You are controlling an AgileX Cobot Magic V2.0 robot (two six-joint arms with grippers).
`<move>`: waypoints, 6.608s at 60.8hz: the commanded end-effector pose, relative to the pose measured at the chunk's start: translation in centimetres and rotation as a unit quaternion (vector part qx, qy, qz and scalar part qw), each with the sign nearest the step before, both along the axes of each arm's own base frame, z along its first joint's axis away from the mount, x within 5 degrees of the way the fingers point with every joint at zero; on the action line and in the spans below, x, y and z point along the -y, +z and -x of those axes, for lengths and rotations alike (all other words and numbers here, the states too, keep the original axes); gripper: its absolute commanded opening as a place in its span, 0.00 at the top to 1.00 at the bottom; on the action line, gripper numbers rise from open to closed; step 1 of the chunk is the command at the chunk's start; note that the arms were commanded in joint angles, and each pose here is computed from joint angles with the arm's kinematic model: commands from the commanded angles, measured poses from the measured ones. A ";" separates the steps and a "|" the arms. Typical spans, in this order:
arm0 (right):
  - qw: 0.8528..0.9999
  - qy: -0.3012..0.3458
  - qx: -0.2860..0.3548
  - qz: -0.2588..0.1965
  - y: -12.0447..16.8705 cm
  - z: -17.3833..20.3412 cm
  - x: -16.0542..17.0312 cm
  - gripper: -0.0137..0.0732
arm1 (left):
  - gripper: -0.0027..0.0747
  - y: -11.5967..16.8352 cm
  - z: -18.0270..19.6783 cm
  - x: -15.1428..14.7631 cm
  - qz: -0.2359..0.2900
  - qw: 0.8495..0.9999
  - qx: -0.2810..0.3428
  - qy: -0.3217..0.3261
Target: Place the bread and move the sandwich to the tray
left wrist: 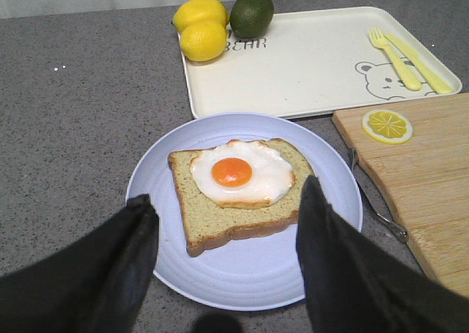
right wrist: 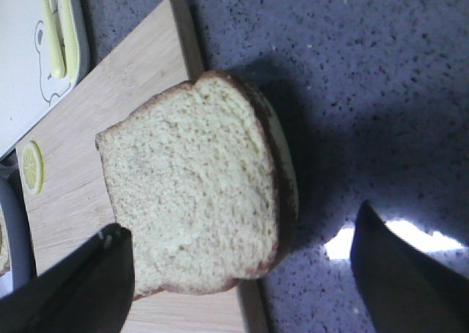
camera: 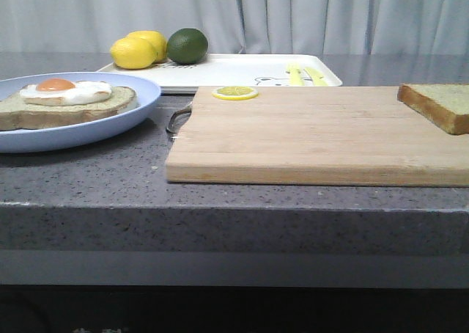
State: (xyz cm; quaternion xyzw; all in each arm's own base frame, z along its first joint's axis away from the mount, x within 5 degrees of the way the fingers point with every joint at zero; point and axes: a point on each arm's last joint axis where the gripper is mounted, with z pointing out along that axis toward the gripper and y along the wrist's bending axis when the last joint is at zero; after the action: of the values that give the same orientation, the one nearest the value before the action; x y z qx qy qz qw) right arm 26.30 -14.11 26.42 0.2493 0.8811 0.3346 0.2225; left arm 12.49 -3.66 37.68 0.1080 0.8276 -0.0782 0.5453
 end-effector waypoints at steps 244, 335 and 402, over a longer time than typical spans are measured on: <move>0.940 0.171 0.128 -0.266 3.1 -10.1 -43.3 0.38 | 0.42 1.5 -0.2 0.1 0.005 0.999 0.051 -0.004; 0.841 0.294 0.385 0.240 18.7 11.6 -23.4 0.38 | 0.42 1.5 -0.2 0.1 0.003 0.999 0.051 -0.003; 0.816 0.251 0.455 0.252 13.6 17.8 -20.2 0.38 | 0.42 -1.6 -10.0 -3.9 0.005 0.966 -0.220 0.133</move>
State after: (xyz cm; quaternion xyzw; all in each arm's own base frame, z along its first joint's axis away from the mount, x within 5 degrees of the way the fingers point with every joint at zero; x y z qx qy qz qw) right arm 8.35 6.16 38.65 -0.2372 0.7901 0.2152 0.5227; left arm 20.87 -0.35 35.63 -0.0069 0.9405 -0.0041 0.3397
